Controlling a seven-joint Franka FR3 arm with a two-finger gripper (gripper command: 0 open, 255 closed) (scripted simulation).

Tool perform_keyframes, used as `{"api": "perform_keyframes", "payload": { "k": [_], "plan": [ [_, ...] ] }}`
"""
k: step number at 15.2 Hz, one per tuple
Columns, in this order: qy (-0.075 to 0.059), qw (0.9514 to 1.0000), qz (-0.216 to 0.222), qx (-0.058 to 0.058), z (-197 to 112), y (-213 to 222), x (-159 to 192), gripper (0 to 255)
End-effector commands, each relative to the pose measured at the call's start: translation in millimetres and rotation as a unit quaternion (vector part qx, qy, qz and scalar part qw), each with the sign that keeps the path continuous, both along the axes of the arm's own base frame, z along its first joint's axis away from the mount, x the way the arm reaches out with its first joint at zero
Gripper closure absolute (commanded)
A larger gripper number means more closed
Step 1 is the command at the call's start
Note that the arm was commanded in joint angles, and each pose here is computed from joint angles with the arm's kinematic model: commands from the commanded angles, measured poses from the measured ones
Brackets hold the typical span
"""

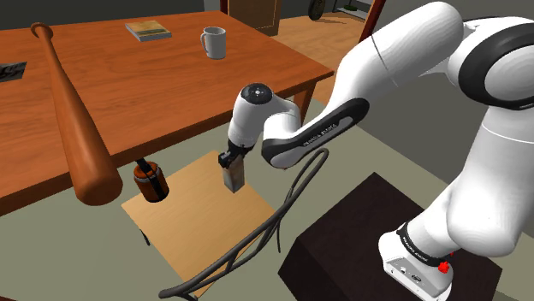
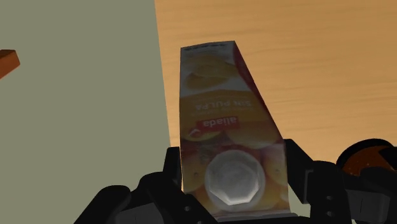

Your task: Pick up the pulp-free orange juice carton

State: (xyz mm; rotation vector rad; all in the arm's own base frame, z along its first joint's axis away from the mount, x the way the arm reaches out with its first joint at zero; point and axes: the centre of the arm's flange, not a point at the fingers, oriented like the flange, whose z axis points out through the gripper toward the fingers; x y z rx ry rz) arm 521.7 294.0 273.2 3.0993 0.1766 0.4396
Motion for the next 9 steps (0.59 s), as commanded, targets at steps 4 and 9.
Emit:
{"api": "perform_keyframes", "payload": {
  "k": [4, 9],
  "plan": [
    [0.000, 1.0000, 0.000, 0.000, 27, 1, -1, 255],
    [0.000, 1.0000, 0.000, 0.000, 44, 1, -1, 255]
  ]
}}
